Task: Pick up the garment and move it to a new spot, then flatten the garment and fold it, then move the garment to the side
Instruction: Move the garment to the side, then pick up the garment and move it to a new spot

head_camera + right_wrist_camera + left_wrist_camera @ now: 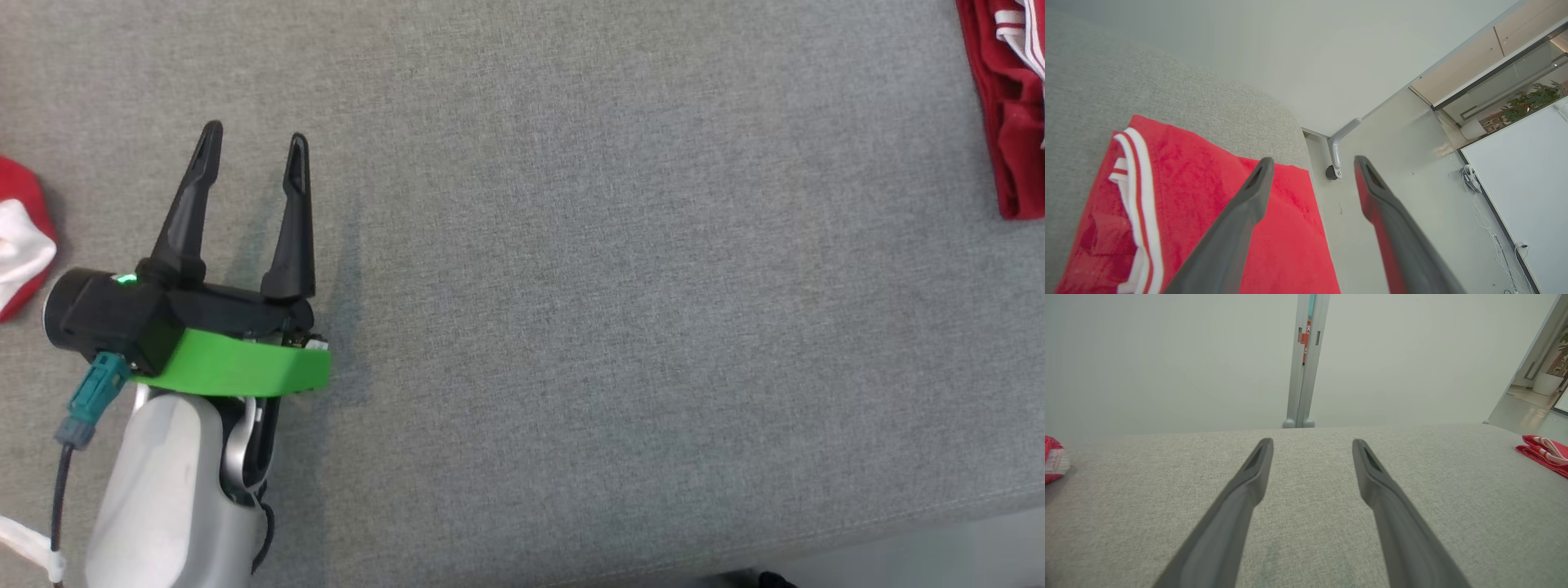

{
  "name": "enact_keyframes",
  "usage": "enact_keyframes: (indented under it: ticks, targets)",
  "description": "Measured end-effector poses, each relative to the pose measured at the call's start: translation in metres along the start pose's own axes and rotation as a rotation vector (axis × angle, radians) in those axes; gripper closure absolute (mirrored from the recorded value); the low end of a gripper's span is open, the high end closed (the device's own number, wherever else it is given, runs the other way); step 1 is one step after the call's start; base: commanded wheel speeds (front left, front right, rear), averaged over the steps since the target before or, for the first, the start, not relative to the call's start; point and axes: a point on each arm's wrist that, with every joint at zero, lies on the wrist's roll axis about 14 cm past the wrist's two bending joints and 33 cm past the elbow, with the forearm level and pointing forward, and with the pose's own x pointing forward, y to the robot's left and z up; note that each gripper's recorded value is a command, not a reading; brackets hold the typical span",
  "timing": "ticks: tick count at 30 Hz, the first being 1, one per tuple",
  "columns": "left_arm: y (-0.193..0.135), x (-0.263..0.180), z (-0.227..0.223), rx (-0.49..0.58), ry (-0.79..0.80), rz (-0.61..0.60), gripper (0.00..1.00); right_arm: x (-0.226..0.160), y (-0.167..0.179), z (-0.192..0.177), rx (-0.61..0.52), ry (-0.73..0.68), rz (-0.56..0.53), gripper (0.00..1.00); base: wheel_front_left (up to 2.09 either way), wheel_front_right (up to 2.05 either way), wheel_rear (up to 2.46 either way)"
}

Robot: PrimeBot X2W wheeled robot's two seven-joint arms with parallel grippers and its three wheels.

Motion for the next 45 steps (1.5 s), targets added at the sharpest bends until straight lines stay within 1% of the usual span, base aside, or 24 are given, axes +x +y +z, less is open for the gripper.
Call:
enact_keyframes:
  ticks: [4, 6, 10, 16, 21, 28, 31, 36, 45]
  targets:
    - [-0.004, -0.012, 0.010, -0.009, -0.003, 0.021, 0.00, -0.017, 0.030, 0.014, 0.087, -0.091, 0.064, 0.00, 0.00, 0.00, 0.00]
    - [-0.003, -0.020, 0.015, -0.006, -0.003, 0.040, 0.00, -0.029, 0.039, 0.023, 0.148, -0.147, 0.082, 0.00, 0.00, 0.00, 0.00]
    - [0.003, -0.042, 0.024, -0.002, 0.003, 0.090, 0.00, -0.063, 0.069, 0.037, 0.284, -0.232, 0.140, 0.00, 0.00, 0.00, 0.00]
    - [0.010, -0.078, 0.038, 0.015, 0.004, 0.158, 0.00, -0.113, 0.091, 0.046, 0.430, -0.304, 0.194, 0.00, 0.00, 0.00, 0.00]
    - [0.017, -0.108, 0.049, 0.031, -0.004, 0.210, 0.00, -0.151, 0.106, 0.061, 0.518, -0.358, 0.238, 0.00, 0.00, 0.00, 0.00]
    - [0.021, -0.141, 0.062, 0.040, -0.026, 0.269, 0.00, -0.189, 0.128, 0.085, 0.569, -0.421, 0.321, 0.00, 0.00, 0.00, 0.00]
    - [0.022, -0.149, 0.068, 0.040, -0.042, 0.283, 0.00, -0.199, 0.138, 0.087, 0.595, -0.422, 0.350, 0.00, 0.00, 0.00, 0.00]
    - [0.024, -0.160, 0.072, 0.046, -0.053, 0.306, 0.00, -0.207, 0.151, 0.092, 0.618, -0.424, 0.388, 0.00, 0.00, 0.00, 0.00]
    - [0.027, -0.167, 0.076, 0.043, -0.068, 0.329, 0.00, -0.210, 0.152, 0.093, 0.613, -0.424, 0.395, 0.00, 0.00, 0.00, 0.00]
